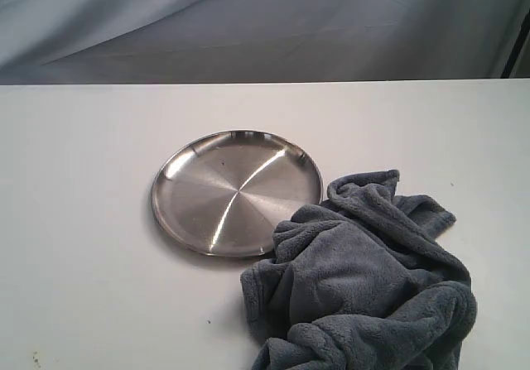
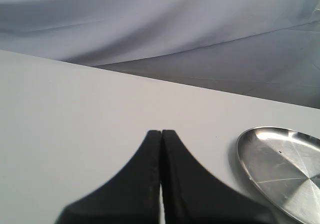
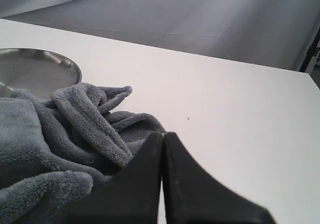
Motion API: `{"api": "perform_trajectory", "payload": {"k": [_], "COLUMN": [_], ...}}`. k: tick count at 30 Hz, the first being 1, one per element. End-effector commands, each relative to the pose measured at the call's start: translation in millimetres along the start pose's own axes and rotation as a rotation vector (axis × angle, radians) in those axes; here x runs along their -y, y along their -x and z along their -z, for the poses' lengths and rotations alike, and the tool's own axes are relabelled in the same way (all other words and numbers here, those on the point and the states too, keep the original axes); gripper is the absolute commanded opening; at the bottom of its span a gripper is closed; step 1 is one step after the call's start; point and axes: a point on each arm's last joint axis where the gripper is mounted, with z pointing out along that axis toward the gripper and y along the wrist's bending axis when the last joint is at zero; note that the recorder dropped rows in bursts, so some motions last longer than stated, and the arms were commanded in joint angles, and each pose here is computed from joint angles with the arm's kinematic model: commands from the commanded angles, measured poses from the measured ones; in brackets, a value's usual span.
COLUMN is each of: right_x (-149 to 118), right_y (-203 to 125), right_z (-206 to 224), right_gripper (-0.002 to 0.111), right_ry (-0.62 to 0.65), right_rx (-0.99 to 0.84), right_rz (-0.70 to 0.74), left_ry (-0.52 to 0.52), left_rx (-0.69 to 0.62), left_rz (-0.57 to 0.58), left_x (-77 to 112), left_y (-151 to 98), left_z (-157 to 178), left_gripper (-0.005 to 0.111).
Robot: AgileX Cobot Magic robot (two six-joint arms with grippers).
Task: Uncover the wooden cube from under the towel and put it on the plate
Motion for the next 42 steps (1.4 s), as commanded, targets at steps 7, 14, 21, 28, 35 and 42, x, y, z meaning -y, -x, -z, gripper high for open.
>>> {"api": "perform_trajectory", "payload": {"k": [7,14,21,28,35,42], "right_x": [-0.3,-0.3,-0.3,0.1,2.1,2.1], "right_y": [-0.1,-0.1,-0.1,-0.2,5.9,6.0], "right_z": [-0.1,-0.1,-0.1,-0.1,0.2,0.2], "right_gripper": [0.0,0.0,0.0,0.0,0.0,0.0], "right_ry": [0.003,0.003,0.003,-0.001,-0.027,-0.027], "right_rx": [0.01,0.01,0.01,0.009,0.075,0.076], "right_rz": [-0.005,-0.005,-0.005,0.017,0.076,0.073], "left_ry": [-0.009,-0.009,-0.009,-0.009,-0.009,-0.009], "left_rx": [0.004,0.004,0.004,0.004,0.004,0.004], "left_rz": [0.007,0.007,0.007,0.007,0.007,0.007], "left_x": [0.3,0.3,0.3,0.3,0.3,0.3], "left_y": [-0.8,-0.8,-0.8,-0.8,-0.8,-0.8], "left_z": [-0.2,-0.2,-0.2,-0.2,-0.2,-0.2], "left_gripper": [0.0,0.0,0.0,0.0,0.0,0.0]}}
